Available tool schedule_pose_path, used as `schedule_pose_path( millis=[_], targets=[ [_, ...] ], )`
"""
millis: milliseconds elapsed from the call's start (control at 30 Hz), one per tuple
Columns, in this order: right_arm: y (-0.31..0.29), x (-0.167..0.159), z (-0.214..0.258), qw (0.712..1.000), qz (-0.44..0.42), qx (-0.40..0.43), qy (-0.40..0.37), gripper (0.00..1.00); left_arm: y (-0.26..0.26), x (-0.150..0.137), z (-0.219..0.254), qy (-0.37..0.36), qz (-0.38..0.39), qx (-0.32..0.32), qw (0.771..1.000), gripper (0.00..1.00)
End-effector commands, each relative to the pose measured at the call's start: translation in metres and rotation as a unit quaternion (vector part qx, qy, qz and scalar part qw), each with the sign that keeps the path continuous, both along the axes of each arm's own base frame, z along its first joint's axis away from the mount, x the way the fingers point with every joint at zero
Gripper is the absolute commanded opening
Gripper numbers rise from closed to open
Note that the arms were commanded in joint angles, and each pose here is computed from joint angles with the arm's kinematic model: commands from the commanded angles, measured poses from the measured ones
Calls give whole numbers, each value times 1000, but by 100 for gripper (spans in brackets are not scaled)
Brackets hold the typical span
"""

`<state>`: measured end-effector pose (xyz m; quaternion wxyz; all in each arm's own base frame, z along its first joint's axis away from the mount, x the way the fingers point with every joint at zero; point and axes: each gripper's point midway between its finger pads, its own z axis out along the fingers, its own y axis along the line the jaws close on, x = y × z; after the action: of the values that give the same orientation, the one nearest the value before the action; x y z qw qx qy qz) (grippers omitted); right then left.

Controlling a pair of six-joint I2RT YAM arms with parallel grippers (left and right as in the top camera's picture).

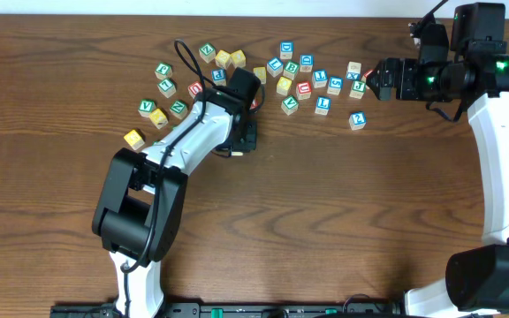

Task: Spell out CORL
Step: 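Carry the C block toward the open table area and set it down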

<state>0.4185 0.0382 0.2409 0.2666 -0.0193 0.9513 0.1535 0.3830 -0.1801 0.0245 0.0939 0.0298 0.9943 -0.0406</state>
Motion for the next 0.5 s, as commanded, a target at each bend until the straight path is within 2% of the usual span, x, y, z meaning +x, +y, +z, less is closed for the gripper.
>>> schedule_pose_path(
  millis=[0,467],
  targets=[
    [2,2,8,1000,7,-9,-12,99,-3,-7,-6,5,-12,-1,1000,29],
    [2,1,7,1000,6,-10,-11,99,-6,-4,-17,-14,-14,-10,1000,29]
  ],
)
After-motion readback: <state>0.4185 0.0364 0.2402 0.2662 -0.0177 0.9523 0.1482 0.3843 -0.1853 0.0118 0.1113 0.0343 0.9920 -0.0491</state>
